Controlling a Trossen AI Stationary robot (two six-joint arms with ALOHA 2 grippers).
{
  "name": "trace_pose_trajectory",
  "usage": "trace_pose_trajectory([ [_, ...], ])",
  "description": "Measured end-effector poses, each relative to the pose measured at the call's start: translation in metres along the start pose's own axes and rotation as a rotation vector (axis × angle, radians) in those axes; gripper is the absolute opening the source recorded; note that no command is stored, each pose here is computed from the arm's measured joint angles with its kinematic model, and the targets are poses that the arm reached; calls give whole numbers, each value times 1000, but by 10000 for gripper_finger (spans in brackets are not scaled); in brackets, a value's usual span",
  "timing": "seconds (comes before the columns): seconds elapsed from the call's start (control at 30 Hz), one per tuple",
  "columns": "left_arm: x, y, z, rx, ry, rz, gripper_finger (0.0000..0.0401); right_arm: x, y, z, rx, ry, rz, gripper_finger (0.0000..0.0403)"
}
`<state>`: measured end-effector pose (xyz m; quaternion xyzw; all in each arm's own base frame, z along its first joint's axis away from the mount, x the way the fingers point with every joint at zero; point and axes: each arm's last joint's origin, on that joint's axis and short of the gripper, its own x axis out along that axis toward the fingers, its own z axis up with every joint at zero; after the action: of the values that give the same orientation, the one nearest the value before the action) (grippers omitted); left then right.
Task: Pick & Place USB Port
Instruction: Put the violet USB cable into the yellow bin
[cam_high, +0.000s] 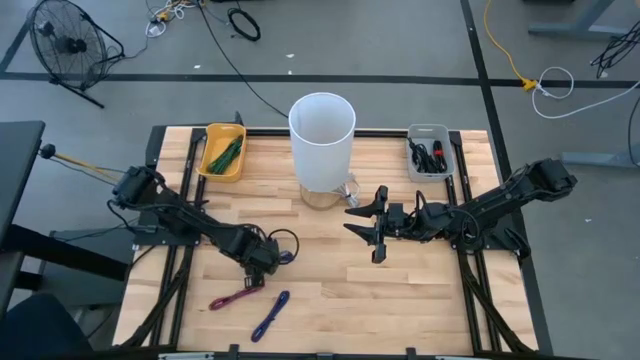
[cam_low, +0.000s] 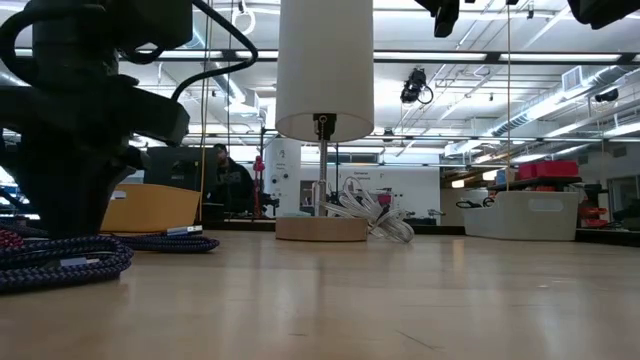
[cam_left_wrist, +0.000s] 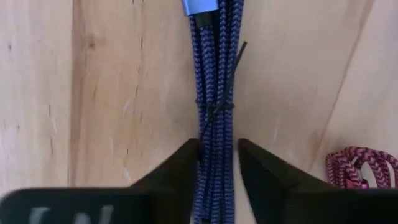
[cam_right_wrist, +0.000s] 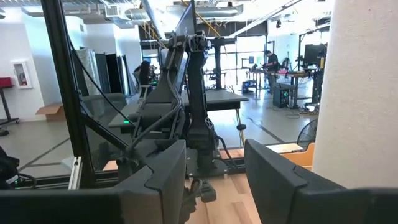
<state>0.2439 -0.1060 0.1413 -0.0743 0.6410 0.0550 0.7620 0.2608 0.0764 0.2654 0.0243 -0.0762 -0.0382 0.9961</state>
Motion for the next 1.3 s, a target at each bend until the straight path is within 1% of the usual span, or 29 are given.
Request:
trace_pose_trajectory([
  [0.03,0,0,0,-4,1,0,105,0,0,0,0,0,0,165],
  [0.13,0,0,0,-16,-1,1,33,0,0,0,-1,2,0,165],
  [0.17,-1,0,0,-22,-4,3,21,0,0,0,-1,2,0,165],
  [0.33,-2,0,1,-54,-7,10,15,0,0,0,-1,3,0,165],
  [0.43,-8,1,1,-78,8,56,14,0,0,0,-1,3,0,165],
  [0.6,-33,1,8,-103,-66,98,14,0,0,0,-1,3,0,165],
  [0.73,-63,6,8,-153,-178,156,14,0,0,-1,-2,5,0,165],
  [0.83,-88,17,-1,-191,-266,202,14,0,0,-1,-6,11,0,165],
  [0.97,-124,38,-20,-269,-386,267,14,0,0,-2,-10,18,0,165],
  [1.07,-147,60,-39,-391,-469,342,14,0,0,-2,-11,17,0,165],
  [1.17,-165,85,-61,-533,-533,456,14,0,0,-2,-13,17,0,165],
  [1.23,-174,99,-74,-597,-561,519,14,0,0,-2,-13,17,0,165],
  [1.3,-183,111,-83,-652,-619,547,14,0,0,-2,-13,17,0,165],
])
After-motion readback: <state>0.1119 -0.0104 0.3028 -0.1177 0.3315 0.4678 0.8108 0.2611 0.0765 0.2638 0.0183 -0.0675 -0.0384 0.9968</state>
